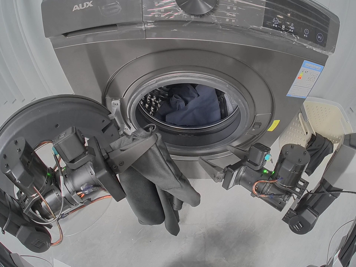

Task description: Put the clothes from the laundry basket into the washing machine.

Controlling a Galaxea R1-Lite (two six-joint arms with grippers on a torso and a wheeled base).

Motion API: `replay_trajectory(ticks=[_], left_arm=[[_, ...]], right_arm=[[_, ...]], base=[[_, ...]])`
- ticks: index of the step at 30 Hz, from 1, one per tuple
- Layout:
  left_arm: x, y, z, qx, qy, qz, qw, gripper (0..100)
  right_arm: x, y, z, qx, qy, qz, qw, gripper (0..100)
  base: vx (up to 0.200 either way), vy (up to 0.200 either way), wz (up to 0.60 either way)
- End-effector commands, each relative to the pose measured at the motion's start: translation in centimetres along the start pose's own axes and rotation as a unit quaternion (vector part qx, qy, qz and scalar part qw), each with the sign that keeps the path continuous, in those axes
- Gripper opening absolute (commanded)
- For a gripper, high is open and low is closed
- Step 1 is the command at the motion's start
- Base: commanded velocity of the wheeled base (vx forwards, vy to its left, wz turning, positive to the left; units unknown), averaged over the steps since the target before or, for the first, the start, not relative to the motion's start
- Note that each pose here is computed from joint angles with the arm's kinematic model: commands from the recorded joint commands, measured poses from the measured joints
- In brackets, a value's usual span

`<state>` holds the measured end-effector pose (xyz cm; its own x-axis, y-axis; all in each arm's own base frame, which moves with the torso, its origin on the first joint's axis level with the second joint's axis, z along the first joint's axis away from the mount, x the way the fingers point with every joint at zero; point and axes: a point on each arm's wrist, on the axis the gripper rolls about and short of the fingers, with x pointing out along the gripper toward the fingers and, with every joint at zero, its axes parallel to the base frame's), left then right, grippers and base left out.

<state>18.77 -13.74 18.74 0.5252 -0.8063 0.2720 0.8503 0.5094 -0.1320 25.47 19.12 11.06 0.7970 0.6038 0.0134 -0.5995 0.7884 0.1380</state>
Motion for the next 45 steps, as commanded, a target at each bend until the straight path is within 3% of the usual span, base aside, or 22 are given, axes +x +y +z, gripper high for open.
replay_trajectory(ticks=[1, 8, 13, 15, 28, 32, 39, 45], left_arm=[[-0.1, 0.0, 0.0, -0.001, 0.0, 0.001, 1.0, 0], [0.5, 0.3, 0.0, 0.001, -0.005, 0.007, 1.0, 0], [0.8, 0.5, 0.0, 0.001, -0.008, 0.019, 0.9998, 0], [1.3, 0.8, -0.2, 0.001, -0.011, 0.036, 0.9993, 0], [2.2, 1.4, -0.4, 0.0, -0.018, 0.06, 0.9981, 0], [2.3, 1.4, -0.4, 0.001, -0.019, 0.061, 0.998, 0], [2.2, 1.4, -0.3, 0.001, -0.021, 0.061, 0.9979, 0], [2.3, 1.3, -0.3, 0.002, -0.021, 0.06, 0.998, 0]], right_arm=[[1.3, -0.6, -1.0, 0.001, 0.002, -0.008, 1.0, 100], [0.3, 0.1, -0.1, -0.002, -0.013, 0.008, 0.9999, 100], [-1.1, 1.9, 1.6, -0.001, -0.028, 0.037, 0.9989, 100], [-1.9, 3.3, 2.2, 0.0, -0.034, 0.072, 0.9968, 100], [-0.8, 8.6, 0.5, 0.006, -0.009, 0.162, 0.9868, 100], [0.4, 9.0, 0.1, 0.005, -0.006, 0.164, 0.9865, 100], [3.1, 8.5, -1.0, 0.002, -0.011, 0.15, 0.9887, 100], [4.3, 8.9, -0.7, 0.003, -0.031, 0.15, 0.9882, 100]], base=[[0.0, 0.0, 0.0], [0.0, 0.0, 0.0], [0.0, 0.0, 0.0], [0.0, 0.0, 0.0], [0.0, 0.0, 0.0], [0.0, 0.0, 0.0], [0.0, 0.0, 0.0], [0.0, 0.0, 0.0]])
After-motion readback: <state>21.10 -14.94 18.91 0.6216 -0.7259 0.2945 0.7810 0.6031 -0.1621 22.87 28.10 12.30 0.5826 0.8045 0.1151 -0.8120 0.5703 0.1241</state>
